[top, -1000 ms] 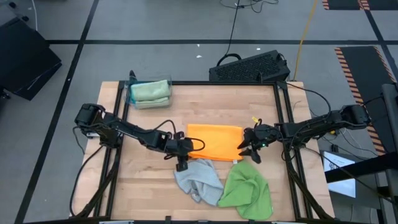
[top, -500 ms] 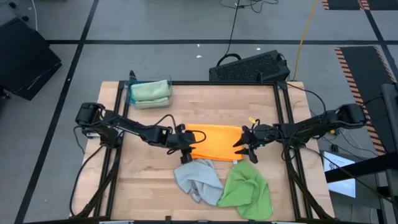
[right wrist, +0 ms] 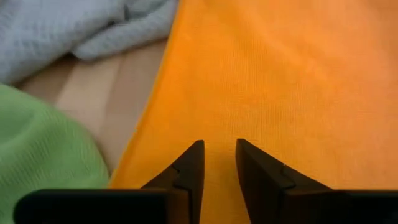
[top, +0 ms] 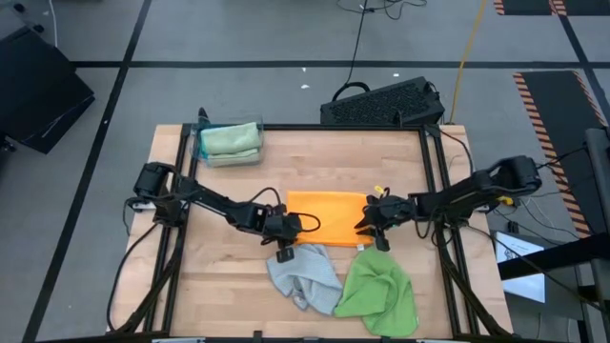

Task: Fold microfiber towels
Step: Fold the orange microfiber cloth

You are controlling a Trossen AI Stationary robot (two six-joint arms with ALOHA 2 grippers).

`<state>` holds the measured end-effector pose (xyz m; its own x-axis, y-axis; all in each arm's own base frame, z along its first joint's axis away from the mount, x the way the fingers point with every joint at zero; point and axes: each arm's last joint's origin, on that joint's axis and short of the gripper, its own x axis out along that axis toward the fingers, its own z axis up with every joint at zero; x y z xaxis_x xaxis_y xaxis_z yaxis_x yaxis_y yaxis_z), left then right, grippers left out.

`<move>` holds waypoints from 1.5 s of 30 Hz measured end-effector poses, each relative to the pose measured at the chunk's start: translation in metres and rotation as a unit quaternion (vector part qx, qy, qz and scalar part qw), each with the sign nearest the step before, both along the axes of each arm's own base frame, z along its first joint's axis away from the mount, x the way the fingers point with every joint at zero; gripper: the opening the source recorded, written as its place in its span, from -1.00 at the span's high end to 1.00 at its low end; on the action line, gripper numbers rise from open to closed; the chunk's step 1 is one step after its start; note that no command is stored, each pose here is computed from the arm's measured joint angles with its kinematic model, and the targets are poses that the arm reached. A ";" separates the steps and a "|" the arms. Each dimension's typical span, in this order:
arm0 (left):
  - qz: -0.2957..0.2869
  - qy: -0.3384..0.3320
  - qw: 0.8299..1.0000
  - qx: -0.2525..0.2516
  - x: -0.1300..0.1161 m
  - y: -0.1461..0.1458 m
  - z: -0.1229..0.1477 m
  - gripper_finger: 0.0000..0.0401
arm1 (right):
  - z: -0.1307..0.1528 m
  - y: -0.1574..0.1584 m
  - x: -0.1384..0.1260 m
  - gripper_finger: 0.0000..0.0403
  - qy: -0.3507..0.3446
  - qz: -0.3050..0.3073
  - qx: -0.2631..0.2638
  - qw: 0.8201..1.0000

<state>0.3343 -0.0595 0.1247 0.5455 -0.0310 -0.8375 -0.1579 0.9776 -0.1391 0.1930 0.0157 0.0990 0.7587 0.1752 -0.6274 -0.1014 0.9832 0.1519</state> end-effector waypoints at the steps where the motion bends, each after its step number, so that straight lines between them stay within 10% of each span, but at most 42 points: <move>1: -0.002 -0.001 1.000 -0.001 0.000 -0.001 0.000 0.65 | -0.002 0.000 0.000 0.62 0.005 0.000 -0.001 1.000; 12: 0.010 -0.077 0.997 0.010 -0.011 0.012 0.057 0.64 | 0.013 0.000 0.001 0.66 -0.044 0.008 -0.014 0.999; 17: 0.027 -0.113 0.992 0.046 -0.014 0.033 0.078 0.47 | 0.025 -0.009 -0.002 0.59 -0.072 -0.084 -0.067 0.992; 28: 0.035 -0.093 0.992 0.076 -0.008 0.085 0.066 -0.16 | 0.026 -0.038 -0.009 0.07 -0.043 -0.173 -0.052 0.983; 45: 0.005 -0.019 0.999 0.028 -0.009 0.133 0.021 -0.20 | 0.017 -0.053 -0.019 -0.10 0.020 -0.203 -0.033 0.978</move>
<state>0.3254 0.0739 0.1461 0.5764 0.0209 -0.8169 -0.1639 0.9823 -0.0905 0.1735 -0.0377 0.1156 0.7322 -0.1777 -0.6575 0.3038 0.9492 0.0817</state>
